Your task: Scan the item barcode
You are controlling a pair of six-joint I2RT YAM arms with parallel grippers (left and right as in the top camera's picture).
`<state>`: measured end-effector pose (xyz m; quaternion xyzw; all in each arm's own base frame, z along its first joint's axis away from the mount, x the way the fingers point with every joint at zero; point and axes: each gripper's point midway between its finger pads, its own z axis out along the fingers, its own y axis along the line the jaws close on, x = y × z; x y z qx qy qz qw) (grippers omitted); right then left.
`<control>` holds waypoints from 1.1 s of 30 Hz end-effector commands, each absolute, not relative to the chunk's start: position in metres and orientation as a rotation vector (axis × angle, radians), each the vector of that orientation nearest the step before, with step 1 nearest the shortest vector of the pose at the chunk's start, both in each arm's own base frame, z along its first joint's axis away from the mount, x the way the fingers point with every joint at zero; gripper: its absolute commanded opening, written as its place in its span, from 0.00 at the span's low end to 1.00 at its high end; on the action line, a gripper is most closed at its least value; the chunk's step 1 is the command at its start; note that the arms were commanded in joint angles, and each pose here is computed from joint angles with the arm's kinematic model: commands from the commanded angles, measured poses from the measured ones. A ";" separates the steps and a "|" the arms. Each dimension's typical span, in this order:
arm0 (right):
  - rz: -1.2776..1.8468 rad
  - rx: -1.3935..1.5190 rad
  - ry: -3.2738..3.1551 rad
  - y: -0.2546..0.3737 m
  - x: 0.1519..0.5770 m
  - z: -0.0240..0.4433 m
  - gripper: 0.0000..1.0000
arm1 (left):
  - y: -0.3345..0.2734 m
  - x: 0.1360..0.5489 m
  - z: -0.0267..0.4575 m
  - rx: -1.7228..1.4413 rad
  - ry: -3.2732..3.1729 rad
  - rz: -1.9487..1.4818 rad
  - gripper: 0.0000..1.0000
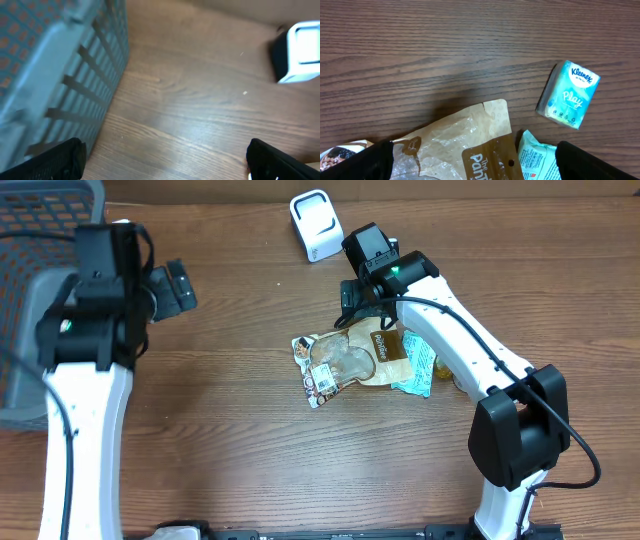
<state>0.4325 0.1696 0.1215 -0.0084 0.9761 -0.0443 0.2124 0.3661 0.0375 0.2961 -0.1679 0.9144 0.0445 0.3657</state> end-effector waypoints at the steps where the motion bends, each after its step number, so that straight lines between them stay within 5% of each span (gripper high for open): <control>1: -0.134 -0.004 2.705 0.165 0.435 0.121 1.00 | 0.042 0.348 0.333 -0.430 2.244 0.113 1.00; 12: -0.134 -0.004 2.705 0.165 0.435 0.121 1.00 | 0.042 0.315 0.374 -0.424 2.116 0.086 0.99; 33: -0.134 -0.004 2.705 0.165 0.435 0.121 1.00 | 0.052 0.310 0.377 -0.456 2.099 0.149 1.00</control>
